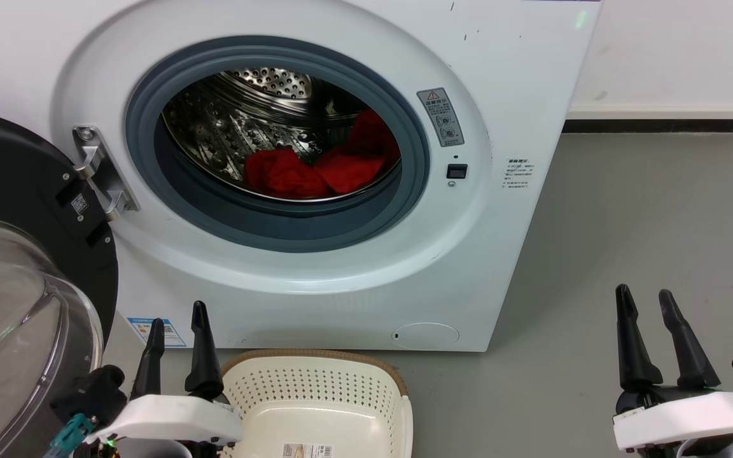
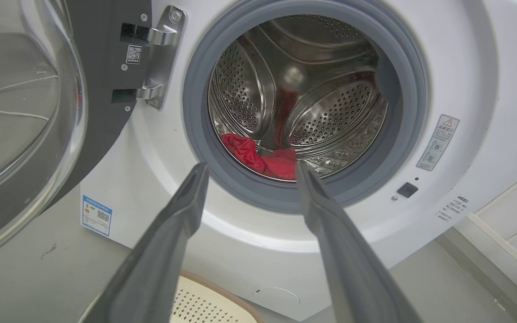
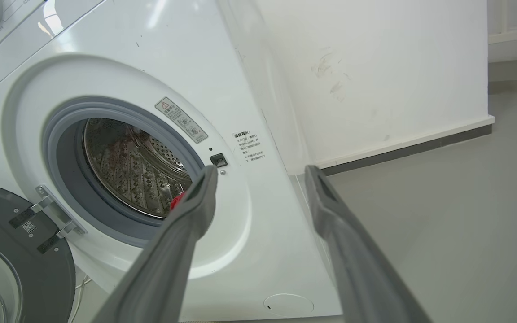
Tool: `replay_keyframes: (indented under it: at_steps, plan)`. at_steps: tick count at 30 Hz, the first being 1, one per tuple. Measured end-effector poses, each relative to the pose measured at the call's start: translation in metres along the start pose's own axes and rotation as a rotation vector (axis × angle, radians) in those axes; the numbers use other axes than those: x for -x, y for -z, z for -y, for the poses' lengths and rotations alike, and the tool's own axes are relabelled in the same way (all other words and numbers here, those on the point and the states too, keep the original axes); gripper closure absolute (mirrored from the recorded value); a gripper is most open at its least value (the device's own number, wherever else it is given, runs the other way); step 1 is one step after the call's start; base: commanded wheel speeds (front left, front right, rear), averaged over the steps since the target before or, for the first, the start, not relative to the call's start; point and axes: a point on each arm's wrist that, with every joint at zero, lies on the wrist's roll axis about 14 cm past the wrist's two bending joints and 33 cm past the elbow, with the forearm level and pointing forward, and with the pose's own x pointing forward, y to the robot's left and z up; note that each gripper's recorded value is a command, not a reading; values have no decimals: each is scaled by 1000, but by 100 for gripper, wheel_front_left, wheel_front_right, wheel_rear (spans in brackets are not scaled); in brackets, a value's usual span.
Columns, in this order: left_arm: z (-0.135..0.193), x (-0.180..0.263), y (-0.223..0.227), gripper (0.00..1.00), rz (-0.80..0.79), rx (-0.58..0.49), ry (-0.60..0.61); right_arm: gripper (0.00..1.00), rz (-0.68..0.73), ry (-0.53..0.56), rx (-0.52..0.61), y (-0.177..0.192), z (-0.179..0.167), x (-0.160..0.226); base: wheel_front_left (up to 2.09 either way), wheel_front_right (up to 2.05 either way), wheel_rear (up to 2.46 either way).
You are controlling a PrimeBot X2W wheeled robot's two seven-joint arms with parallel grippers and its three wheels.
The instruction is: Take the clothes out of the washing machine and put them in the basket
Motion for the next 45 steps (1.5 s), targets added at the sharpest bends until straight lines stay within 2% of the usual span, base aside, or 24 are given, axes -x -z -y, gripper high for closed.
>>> replay_keyframes:
  at_steps: [29,45]
  plan:
    - [10,7,-9,0,88,-265,30,0,58,-68,282,-12,-15,5,0,0,0]
    - [14,10,-13,0,128,-377,44,0,72,-80,390,-13,-15,9,0,0,0]
